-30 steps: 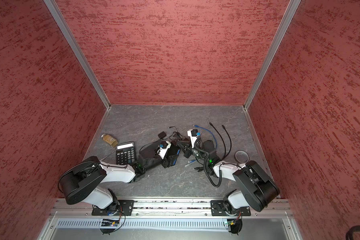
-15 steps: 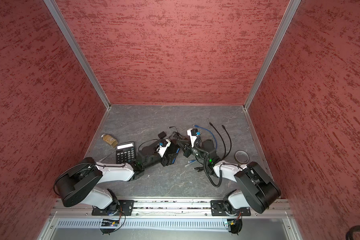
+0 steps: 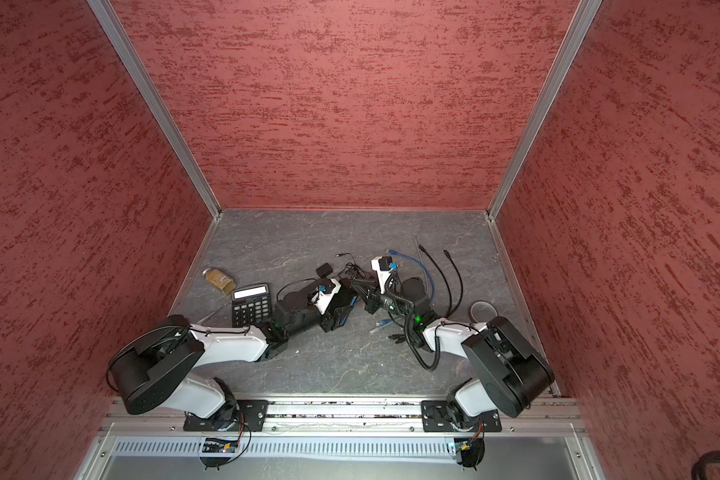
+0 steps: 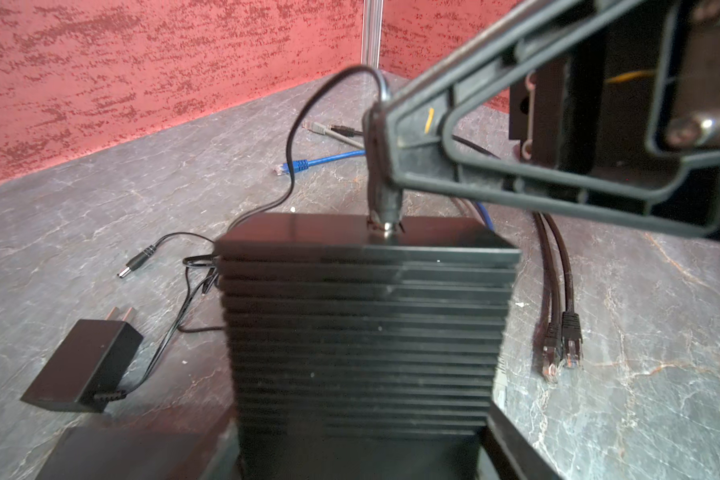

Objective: Insert the plug into the switch port
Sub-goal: 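Push the barrel plug down into the box port with the right gripper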

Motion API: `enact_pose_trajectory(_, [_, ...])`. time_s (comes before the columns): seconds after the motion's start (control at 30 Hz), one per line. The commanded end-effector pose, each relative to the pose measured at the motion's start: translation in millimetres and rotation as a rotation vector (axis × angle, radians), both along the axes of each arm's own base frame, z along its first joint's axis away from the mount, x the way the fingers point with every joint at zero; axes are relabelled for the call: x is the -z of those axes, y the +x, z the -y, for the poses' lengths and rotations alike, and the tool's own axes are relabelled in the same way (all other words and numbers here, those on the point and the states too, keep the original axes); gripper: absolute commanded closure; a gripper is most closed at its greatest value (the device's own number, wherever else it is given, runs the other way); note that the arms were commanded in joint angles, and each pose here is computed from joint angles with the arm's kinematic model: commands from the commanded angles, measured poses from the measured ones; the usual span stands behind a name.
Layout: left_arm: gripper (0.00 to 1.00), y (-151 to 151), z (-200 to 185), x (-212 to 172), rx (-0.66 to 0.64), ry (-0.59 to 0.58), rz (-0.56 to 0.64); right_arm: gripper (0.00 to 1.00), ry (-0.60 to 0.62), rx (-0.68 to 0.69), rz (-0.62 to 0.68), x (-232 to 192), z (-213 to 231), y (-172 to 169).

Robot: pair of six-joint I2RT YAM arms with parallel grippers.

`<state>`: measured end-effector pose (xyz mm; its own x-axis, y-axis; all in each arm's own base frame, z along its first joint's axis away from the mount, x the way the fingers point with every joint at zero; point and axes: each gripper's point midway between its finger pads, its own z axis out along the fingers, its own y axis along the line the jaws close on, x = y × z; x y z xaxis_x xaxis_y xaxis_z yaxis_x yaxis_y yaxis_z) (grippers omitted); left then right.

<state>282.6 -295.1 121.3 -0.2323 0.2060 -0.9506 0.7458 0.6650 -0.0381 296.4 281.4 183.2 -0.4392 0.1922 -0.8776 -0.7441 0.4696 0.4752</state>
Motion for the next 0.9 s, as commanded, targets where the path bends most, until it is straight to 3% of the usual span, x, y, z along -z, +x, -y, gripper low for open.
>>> enact_pose_trajectory(0.0, [0.58, 13.5, 11.5, -145.2, 0.0, -0.32, 0.371, 1.0, -0.115, -0.099, -0.244, 68.5, -6.9, -30.6])
enact_pose_trajectory(0.87, [0.59, 5.5, 16.1, -202.1, 0.052, -0.401, 0.563, 1.0, -0.142, -0.108, -0.315, 88.5, -11.0, -32.4])
